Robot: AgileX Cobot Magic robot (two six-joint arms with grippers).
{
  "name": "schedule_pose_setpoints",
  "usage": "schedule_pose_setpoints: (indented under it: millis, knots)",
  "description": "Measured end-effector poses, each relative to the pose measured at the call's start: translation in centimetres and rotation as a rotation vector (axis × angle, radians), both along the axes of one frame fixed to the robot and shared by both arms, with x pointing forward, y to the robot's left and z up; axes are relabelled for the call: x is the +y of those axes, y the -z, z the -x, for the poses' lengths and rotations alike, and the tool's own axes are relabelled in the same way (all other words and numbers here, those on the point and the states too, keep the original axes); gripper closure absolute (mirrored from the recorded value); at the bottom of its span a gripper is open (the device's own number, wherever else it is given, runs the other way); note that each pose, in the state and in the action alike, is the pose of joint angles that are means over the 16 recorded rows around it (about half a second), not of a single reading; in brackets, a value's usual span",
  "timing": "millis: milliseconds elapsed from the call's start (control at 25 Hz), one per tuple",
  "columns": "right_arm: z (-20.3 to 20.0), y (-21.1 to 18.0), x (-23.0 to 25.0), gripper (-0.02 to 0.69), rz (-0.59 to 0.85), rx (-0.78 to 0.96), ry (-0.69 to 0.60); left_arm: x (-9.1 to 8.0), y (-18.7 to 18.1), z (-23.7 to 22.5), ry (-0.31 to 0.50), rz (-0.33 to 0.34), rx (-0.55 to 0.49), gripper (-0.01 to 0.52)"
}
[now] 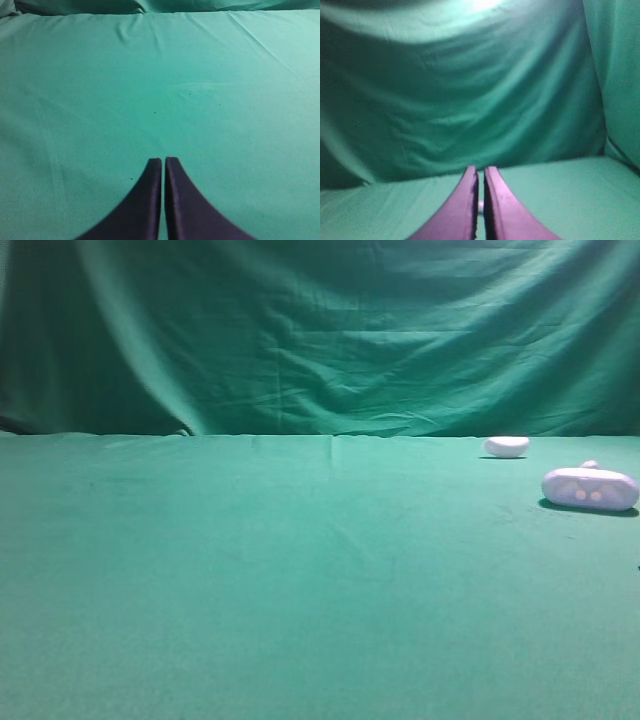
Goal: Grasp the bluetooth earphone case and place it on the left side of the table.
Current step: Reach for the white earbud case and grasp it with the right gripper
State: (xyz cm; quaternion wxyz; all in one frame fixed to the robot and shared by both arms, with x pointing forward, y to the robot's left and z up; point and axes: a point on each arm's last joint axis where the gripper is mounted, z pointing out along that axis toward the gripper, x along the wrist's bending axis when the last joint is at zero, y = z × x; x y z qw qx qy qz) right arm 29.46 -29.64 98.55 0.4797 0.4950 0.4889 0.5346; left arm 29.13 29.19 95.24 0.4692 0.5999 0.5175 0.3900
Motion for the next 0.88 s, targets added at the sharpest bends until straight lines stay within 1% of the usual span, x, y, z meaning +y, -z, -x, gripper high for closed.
schedule_pose_setpoints:
  millis: [120,280,440,600,720,880]
  knots:
    - [-0.1,-1.8,0.0,0.665,0.000,-0.008,0.003,0.0,0.0,0.0,0.000,0.000,0.000,0.514]
    - [-0.7,-4.3,-0.2,0.665,0.019,0.090,0.026,0.0,0.0,0.0,0.000,0.000,0.000,0.514]
    - [-2.3,-6.3,-0.4,0.665,0.034,0.288,0.057,0.0,0.0,0.0,0.000,0.000,0.000,0.514]
    - [-5.0,-7.7,-0.3,0.665,0.070,0.518,0.059,0.0,0.0,0.0,0.000,0.000,0.000,0.514]
    - [-7.5,-7.9,0.2,0.665,0.118,0.676,0.014,0.0,0.0,0.0,0.000,0.000,0.000,0.514]
    - [-10.8,-7.4,1.5,0.662,0.200,0.849,-0.094,0.0,0.0,0.0,0.000,0.000,0.000,0.514]
